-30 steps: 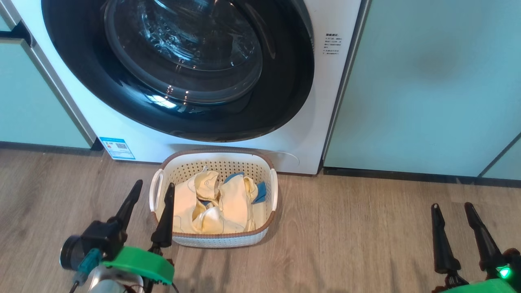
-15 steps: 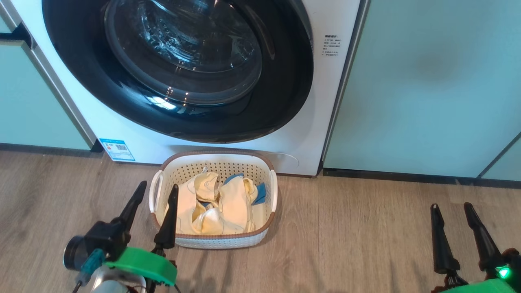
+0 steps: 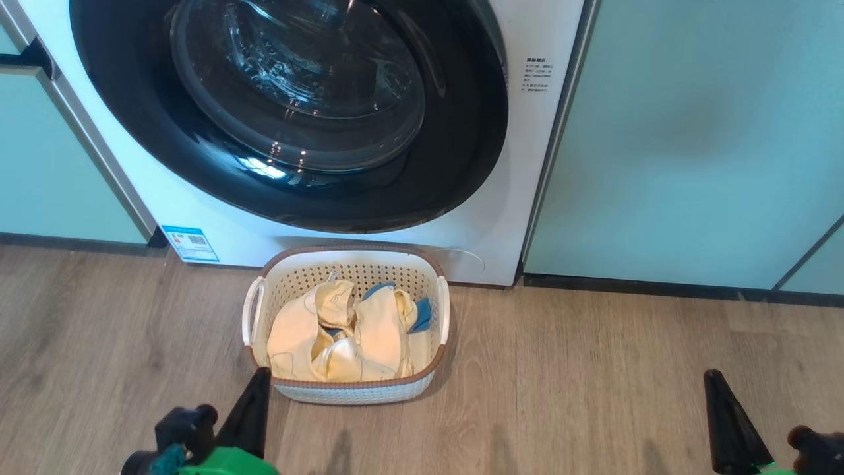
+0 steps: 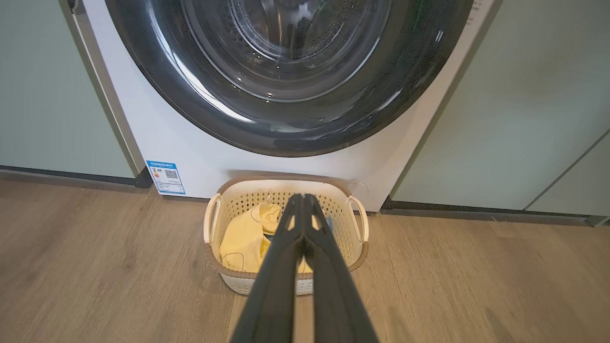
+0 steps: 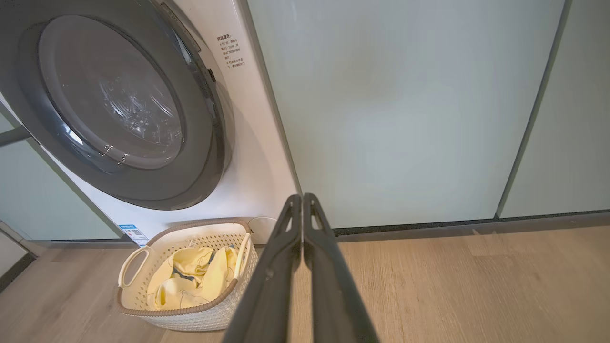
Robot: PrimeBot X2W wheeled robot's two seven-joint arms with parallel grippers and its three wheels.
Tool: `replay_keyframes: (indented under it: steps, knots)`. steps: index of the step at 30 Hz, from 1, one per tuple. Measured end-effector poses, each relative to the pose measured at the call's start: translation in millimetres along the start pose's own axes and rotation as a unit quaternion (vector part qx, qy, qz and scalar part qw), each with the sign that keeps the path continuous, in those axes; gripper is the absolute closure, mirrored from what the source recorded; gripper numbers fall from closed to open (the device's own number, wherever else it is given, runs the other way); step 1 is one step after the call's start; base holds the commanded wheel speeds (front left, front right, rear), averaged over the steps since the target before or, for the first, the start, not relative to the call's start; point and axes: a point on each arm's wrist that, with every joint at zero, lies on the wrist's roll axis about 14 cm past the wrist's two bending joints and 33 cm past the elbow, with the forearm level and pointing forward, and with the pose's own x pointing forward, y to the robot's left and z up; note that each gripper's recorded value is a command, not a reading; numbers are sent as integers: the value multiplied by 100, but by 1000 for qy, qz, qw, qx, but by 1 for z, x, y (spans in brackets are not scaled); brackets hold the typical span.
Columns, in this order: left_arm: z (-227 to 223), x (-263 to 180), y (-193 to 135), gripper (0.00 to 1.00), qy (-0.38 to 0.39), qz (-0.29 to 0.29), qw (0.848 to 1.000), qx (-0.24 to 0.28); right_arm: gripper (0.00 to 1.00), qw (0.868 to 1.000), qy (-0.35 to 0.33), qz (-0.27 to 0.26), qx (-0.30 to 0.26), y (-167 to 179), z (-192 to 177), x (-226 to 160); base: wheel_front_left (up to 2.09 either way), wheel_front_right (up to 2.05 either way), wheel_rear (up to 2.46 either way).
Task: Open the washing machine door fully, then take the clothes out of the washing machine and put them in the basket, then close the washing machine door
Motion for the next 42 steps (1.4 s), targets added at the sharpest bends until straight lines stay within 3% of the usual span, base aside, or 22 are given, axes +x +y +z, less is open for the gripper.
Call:
replay_keyframes:
  steps: [23, 42]
  knots:
    - [1, 3, 8, 100, 7, 28, 992, -123, 100, 992, 8, -26, 124, -7, -3, 3, 0, 0, 0]
    - [2, 7, 12, 100, 11, 42, 971, -234, 100, 973, 9, -45, 228, -14, -4, 8, 0, 0, 0]
